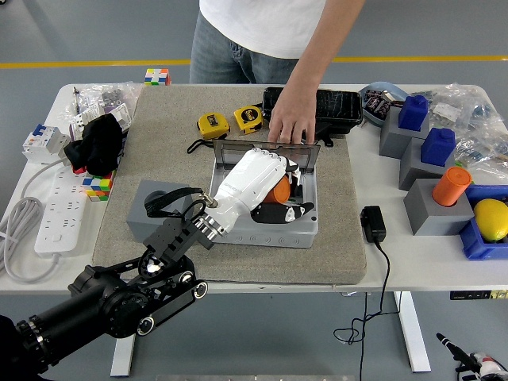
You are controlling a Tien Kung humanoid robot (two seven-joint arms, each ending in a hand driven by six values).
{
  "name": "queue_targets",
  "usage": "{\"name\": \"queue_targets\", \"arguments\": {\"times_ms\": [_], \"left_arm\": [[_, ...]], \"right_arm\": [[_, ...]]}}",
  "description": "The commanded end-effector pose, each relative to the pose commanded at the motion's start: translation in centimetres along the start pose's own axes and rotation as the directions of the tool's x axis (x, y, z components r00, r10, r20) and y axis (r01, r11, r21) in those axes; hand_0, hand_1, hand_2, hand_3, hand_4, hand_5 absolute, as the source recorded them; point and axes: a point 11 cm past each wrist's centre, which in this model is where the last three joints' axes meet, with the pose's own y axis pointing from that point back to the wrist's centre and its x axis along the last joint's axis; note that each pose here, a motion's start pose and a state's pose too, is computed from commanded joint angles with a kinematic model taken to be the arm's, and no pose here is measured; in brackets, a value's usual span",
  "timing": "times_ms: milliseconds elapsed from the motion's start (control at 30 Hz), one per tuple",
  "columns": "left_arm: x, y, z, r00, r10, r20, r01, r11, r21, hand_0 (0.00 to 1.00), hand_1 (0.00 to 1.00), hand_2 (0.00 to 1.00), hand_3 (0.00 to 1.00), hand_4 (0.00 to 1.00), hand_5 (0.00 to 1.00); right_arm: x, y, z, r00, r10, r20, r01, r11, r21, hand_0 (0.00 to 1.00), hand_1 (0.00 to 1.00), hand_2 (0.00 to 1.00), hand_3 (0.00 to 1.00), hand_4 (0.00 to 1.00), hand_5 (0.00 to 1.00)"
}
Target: Fetch the battery,place it into the box,close the lid of the box
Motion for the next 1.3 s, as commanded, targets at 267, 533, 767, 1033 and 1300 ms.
{"name": "queue_targets", "arguments": {"times_ms": [267, 533, 767, 1033, 1300], "left_arm": [[-0.5, -0.1, -1.0, 1.000, -0.020, 0.008, 0.020, 1.000, 0.017, 0.083, 0.080, 0.126, 0.130, 0.712, 0.350], [0.5, -0.9, -2.3, 1.000, -0.009, 0.027, 0.008, 0.999, 0.032, 0.084, 0.081, 0.127, 0.132, 0.710, 0.353], [0.5, -1.0, -3.2, 0.999, -0.022, 0.044, 0.020, 0.999, 0.048, 0.086, 0.084, 0.129, 0.133, 0.710, 0.355], [0.1, -0.8, -2.2, 1.000, -0.019, 0.022, 0.019, 0.999, 0.029, 0.087, 0.084, 0.128, 0.133, 0.710, 0.355], [0.5, -1.1, -2.1, 1.000, -0.001, 0.004, 0.001, 1.000, 0.029, 0.090, 0.081, 0.128, 0.133, 0.712, 0.358]], "right_arm": [[0.1, 0.0, -0.1, 1.000, 0.001, 0.000, -0.001, 1.000, 0.002, 0.828, 0.765, 0.745, 0.822, 0.998, 0.998], [0.0, 0.0, -0.2, 1.000, 0.000, -0.001, 0.000, 1.000, 0.002, 0.828, 0.765, 0.745, 0.822, 0.998, 0.998], [0.0, 0.0, -0.3, 1.000, 0.000, -0.002, 0.000, 1.000, 0.004, 0.828, 0.765, 0.745, 0.822, 0.998, 0.998], [0.0, 0.0, -0.2, 1.000, 0.000, -0.002, 0.000, 1.000, 0.004, 0.828, 0.765, 0.745, 0.823, 0.998, 0.998], [0.1, 0.0, -0.3, 1.000, 0.002, -0.003, -0.002, 1.000, 0.004, 0.828, 0.765, 0.745, 0.822, 0.998, 0.998]]}}
